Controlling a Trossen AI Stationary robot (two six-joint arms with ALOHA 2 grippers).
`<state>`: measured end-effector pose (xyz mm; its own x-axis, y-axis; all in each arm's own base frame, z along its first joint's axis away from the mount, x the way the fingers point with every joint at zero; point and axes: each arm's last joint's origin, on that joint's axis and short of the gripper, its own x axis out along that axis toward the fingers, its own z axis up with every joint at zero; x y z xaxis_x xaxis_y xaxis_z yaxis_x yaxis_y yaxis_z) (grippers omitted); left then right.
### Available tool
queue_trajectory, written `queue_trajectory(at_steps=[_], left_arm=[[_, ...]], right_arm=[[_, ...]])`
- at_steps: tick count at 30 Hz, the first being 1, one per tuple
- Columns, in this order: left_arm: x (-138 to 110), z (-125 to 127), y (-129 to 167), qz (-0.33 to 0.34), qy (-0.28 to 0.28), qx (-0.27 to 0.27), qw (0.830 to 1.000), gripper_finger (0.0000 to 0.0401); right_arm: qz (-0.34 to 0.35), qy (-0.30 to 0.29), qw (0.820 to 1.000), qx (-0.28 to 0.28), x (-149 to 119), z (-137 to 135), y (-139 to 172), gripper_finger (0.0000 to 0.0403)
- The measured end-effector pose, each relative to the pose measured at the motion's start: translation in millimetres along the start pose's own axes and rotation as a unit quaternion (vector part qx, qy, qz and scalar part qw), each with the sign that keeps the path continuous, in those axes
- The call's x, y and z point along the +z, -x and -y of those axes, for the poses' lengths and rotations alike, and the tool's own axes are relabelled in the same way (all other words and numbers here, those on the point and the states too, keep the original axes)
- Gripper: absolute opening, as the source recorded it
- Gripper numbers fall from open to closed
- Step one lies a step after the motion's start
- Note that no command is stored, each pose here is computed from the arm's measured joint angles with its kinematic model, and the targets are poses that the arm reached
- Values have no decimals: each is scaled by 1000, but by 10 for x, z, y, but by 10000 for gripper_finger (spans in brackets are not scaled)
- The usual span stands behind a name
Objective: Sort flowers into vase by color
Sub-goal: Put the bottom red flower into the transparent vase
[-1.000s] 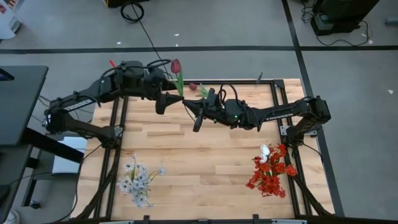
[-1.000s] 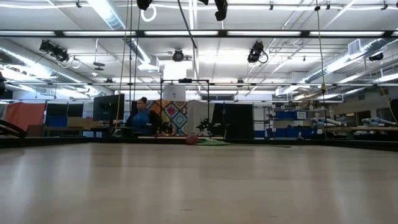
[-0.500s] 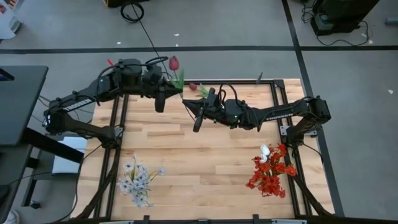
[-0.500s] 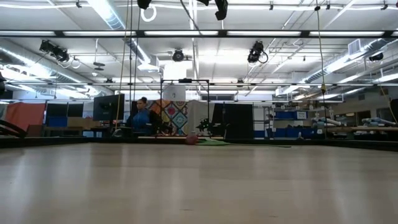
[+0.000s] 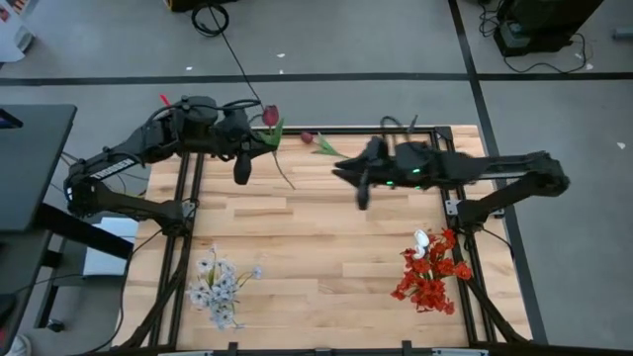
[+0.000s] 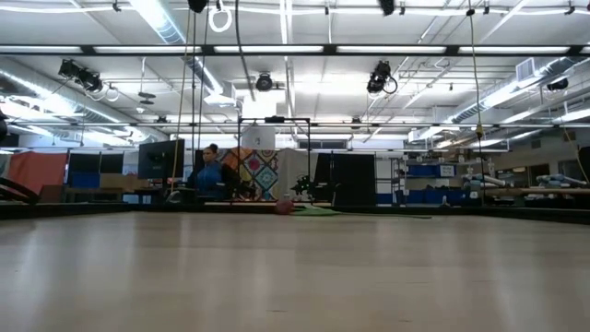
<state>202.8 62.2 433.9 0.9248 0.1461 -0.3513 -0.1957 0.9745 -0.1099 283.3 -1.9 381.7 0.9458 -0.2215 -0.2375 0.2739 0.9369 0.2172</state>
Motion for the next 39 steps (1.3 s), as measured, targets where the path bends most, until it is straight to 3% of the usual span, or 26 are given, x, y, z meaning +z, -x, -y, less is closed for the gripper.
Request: queue_trajectory(at_steps=[8, 12, 19, 26, 39], left_arm=[[8, 19, 183, 17, -2, 16, 1000, 8], [28, 30, 256, 33, 0, 20, 999, 8], [9, 37, 299, 26, 1, 16, 1000, 8], [-97, 69, 294, -29, -12, -19, 999, 8], [-117, 103, 292, -39, -14, -27, 999, 8]], right_arm=[[-12, 9, 1000, 17, 117, 58, 749, 64], [-7, 12, 999, 39, 2, 121, 966, 52], [11, -13, 998, 60, -198, 283, 1309, 77], [24, -20, 997, 69, -291, 359, 1466, 120], [30, -19, 998, 56, -288, 369, 1473, 122]])
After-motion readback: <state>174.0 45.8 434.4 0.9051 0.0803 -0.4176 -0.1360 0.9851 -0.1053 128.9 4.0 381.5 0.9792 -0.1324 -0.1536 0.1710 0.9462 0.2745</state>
